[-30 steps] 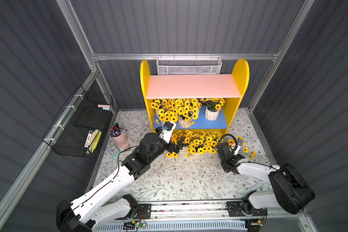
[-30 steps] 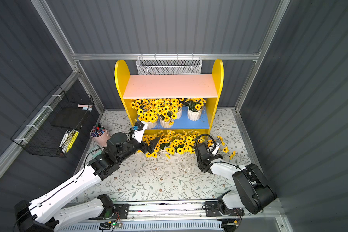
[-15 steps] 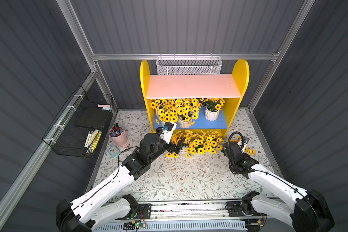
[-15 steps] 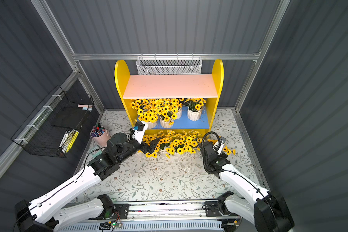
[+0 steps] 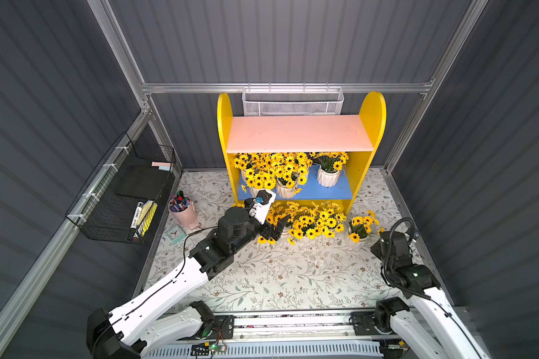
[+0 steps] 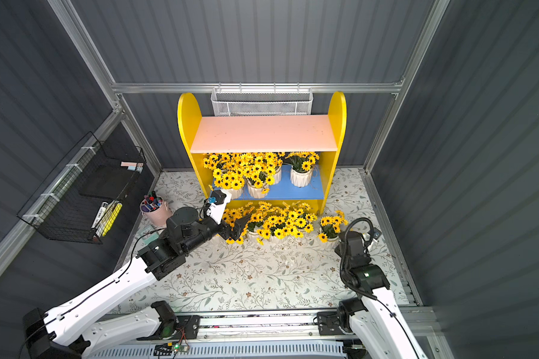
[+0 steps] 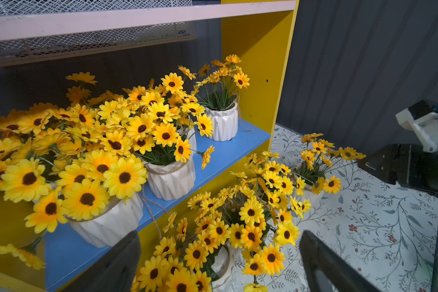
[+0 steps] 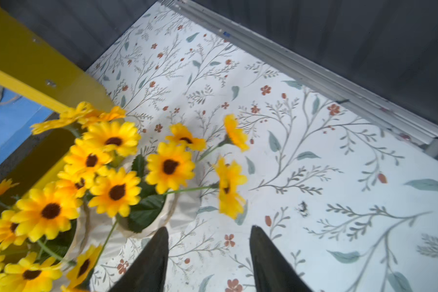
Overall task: Take the sunflower pots off the shelves
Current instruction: Place the sunflower pot at the center of the board, then move the sunflower pot to the center of the board, then pick up the sunflower pot from the shelf.
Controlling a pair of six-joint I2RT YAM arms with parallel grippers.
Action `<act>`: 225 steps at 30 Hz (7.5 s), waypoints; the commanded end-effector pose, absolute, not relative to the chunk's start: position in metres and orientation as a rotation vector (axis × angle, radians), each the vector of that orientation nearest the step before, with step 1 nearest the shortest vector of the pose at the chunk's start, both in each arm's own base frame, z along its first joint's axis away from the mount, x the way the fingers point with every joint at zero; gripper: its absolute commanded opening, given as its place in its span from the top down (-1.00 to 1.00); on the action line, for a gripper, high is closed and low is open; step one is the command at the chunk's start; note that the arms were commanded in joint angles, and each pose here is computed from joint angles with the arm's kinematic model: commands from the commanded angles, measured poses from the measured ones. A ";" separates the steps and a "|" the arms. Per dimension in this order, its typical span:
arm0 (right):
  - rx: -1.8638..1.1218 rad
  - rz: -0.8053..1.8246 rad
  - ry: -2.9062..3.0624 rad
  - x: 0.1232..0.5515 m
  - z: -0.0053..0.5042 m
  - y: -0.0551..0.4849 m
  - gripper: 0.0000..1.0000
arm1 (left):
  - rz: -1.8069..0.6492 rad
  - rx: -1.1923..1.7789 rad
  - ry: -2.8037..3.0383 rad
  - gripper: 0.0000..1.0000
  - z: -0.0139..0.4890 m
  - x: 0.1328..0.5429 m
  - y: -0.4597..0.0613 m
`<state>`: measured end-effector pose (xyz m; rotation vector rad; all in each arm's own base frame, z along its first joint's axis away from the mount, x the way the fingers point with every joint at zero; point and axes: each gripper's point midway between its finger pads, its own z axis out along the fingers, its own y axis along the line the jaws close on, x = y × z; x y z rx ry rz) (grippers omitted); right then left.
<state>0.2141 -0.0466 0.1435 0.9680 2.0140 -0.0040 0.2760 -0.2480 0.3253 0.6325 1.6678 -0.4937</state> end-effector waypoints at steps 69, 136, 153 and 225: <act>0.629 0.280 2.309 0.270 0.139 -0.004 -0.16 | -0.278 0.628 1.654 -0.99 0.327 0.282 -0.230; -0.363 0.432 1.708 0.482 0.231 0.311 -0.98 | -0.370 0.155 1.857 -0.99 0.305 0.370 -0.128; -0.344 0.433 1.739 0.497 0.219 0.322 -0.98 | -0.365 0.159 1.837 -0.99 0.312 0.366 -0.127; -0.314 0.417 1.581 0.433 0.263 0.283 0.50 | -0.415 0.208 1.801 -0.99 0.320 0.363 -0.136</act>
